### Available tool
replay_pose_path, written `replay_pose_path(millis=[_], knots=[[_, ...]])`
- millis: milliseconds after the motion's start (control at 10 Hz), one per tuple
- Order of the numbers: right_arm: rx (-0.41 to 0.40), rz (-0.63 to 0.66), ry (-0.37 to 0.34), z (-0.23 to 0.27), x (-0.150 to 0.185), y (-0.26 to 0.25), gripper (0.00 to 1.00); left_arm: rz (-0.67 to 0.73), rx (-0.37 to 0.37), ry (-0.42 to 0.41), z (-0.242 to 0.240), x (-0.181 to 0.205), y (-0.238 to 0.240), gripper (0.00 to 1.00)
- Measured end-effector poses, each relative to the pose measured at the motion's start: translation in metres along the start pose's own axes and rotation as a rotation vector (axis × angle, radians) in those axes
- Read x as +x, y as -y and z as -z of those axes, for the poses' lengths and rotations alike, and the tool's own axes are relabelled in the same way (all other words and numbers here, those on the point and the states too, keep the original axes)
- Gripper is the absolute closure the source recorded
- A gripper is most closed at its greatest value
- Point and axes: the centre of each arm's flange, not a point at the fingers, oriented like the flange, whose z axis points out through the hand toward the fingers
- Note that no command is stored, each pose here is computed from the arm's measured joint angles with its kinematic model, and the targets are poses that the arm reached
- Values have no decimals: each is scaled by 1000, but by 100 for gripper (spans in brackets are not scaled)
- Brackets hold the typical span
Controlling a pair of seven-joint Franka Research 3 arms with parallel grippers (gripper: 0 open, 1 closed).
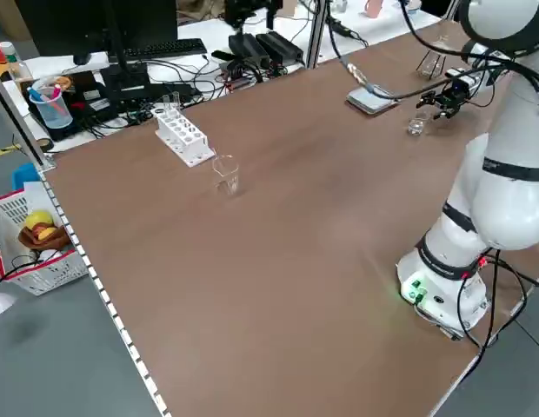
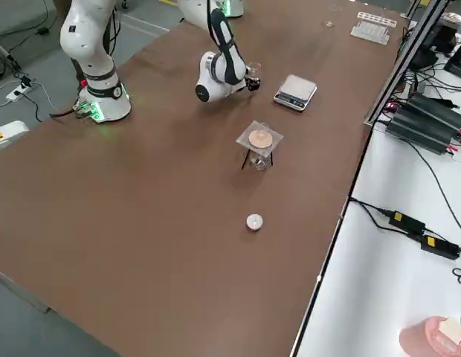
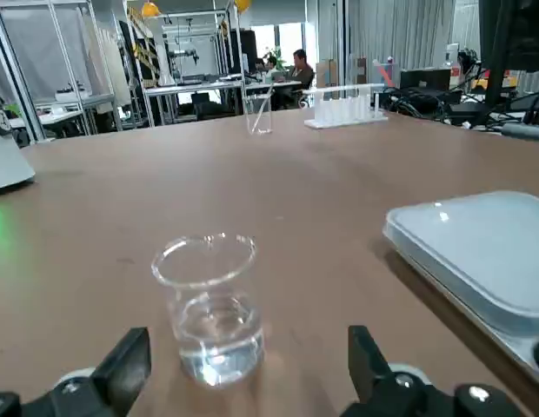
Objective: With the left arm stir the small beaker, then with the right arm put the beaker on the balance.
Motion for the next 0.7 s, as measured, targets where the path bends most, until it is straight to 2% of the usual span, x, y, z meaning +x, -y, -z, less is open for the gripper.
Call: replay_pose_path(millis=[200, 300, 500, 700], knots=[[13, -4, -3, -7, 0, 8, 0, -9, 31, 29, 12, -10, -42, 0], [18, -8, 2, -9, -4, 11, 0, 2, 43, 19, 20, -13, -55, 0], [25, -15, 12, -13, -13, 18, 0, 10, 60, -5, 37, -17, -58, 0], [33, -12, 13, -17, -14, 22, 0, 24, 62, 6, 42, -23, -52, 0]])
